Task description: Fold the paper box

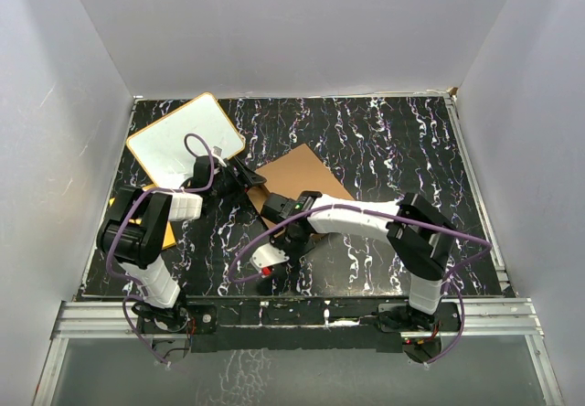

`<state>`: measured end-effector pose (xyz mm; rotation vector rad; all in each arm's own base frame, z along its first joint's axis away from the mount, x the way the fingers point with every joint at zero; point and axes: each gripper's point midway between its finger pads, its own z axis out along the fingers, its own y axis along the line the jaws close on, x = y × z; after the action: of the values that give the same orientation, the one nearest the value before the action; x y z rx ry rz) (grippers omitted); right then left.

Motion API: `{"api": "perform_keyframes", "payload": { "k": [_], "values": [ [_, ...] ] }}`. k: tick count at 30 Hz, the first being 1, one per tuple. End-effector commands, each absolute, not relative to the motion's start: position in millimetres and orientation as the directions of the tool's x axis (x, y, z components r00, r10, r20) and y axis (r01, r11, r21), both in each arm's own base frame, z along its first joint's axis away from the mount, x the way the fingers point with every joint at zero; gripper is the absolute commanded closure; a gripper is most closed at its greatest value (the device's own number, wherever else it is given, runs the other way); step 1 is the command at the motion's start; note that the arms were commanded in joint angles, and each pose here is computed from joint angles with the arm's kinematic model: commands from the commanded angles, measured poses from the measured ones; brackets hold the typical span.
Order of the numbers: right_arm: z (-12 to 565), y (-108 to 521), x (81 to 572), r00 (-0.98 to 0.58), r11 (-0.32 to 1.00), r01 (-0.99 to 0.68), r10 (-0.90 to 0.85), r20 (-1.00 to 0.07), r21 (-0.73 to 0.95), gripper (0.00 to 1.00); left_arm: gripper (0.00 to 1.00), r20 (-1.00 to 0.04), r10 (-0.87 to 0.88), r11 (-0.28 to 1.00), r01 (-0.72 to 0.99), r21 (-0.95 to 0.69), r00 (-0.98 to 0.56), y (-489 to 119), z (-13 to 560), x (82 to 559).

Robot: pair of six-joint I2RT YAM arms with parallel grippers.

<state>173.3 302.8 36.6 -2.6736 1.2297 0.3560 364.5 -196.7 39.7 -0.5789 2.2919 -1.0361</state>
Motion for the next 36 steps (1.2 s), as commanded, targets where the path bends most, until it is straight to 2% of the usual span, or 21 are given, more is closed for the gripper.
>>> {"api": "perform_keyframes", "payload": {
  "k": [1, 13, 20, 36],
  "values": [
    [38, 316, 189, 0.664, -0.661, -0.741, -0.691, -0.285, -0.122, 0.92, 0.33, -0.194, -0.523, 0.685, -0.273, -0.676, -0.830, -186, -13, 317],
    [40, 323, 185, 0.675, -0.675, -0.728, -0.673, -0.303, -0.121, 0.92, 0.33, -0.175, -0.542, 0.667, -0.295, -0.684, -0.822, -189, -11, 321],
    [44, 330, 185, 0.679, -0.679, -0.722, -0.662, -0.315, -0.129, 0.92, 0.38, -0.150, -0.543, 0.680, -0.327, -0.657, -0.826, -185, -25, 315],
    [63, 350, 182, 0.595, -0.594, -0.791, -0.687, -0.419, -0.148, 0.92, 0.40, -0.135, -0.536, 0.690, -0.341, -0.638, -0.833, -183, -38, 307]
  ]
}}
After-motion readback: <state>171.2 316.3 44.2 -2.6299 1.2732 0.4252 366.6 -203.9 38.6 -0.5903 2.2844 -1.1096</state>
